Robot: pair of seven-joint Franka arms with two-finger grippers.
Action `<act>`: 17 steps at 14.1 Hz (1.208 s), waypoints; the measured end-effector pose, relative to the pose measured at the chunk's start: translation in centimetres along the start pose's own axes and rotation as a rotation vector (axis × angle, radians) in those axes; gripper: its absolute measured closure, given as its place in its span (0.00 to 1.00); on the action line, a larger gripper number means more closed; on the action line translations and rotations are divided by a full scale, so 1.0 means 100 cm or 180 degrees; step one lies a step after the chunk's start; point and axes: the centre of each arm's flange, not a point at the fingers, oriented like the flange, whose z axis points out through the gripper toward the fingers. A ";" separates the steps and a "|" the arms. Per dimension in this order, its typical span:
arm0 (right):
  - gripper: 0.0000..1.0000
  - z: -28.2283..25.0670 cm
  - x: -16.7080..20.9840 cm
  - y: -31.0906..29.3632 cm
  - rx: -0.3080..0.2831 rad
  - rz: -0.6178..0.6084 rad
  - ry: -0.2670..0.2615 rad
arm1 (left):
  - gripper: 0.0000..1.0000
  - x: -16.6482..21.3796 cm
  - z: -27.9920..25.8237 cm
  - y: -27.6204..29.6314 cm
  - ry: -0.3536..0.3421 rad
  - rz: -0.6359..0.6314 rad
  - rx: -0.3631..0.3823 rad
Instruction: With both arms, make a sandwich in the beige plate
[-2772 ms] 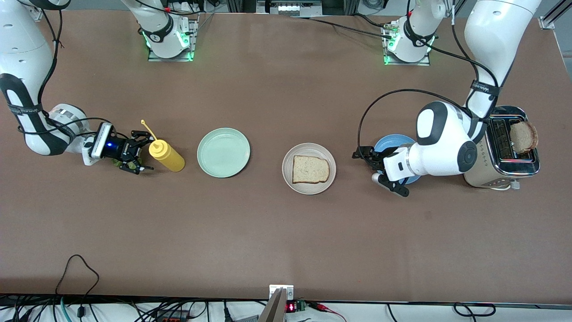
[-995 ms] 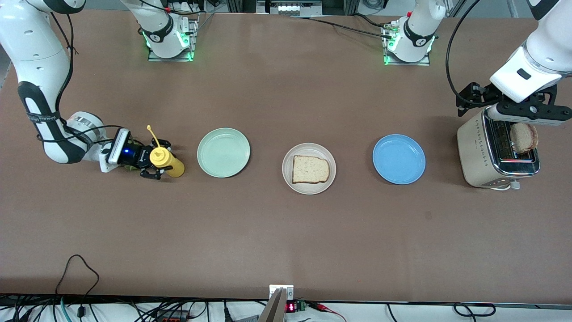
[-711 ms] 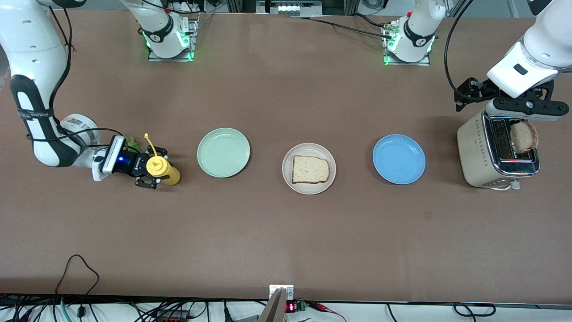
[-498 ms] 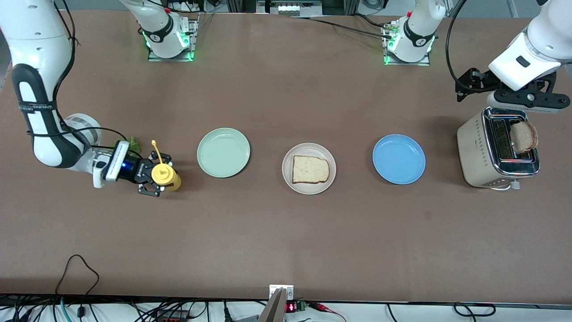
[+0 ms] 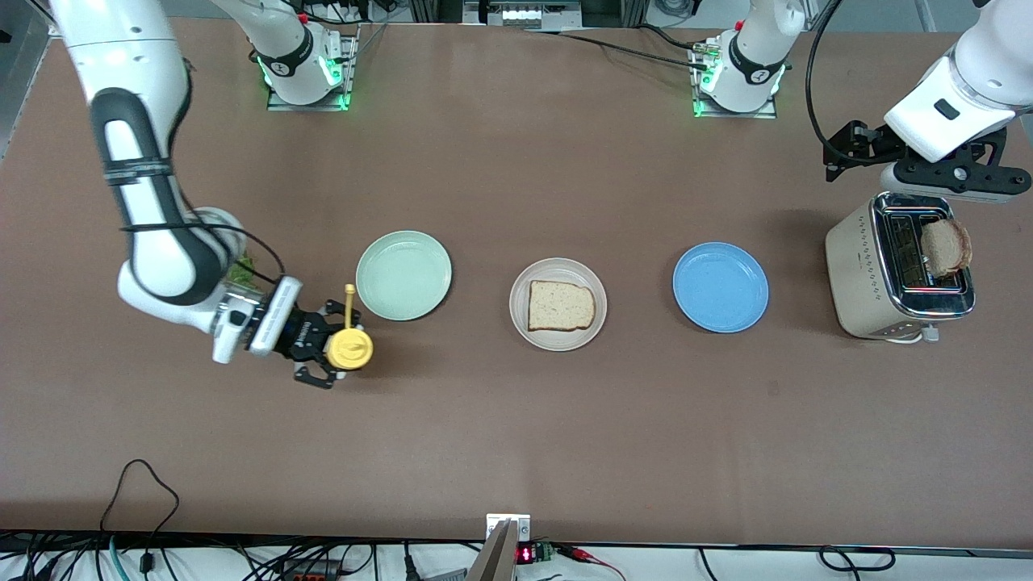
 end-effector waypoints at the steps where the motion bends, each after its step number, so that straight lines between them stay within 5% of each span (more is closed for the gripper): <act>1: 0.55 0.015 0.010 -0.007 -0.0054 -0.0067 -0.0116 | 0.00 0.000 0.000 0.000 0.0000 0.0000 0.0000; 10: 0.55 0.125 0.108 -0.110 -0.0794 -0.0759 -0.1076 | 0.00 -0.001 0.001 0.001 -0.0037 0.0006 -0.0004; 17: 0.55 0.184 0.127 -0.183 -0.1054 -0.1142 -0.1442 | 0.00 -0.002 0.001 0.002 -0.0060 0.0012 -0.0006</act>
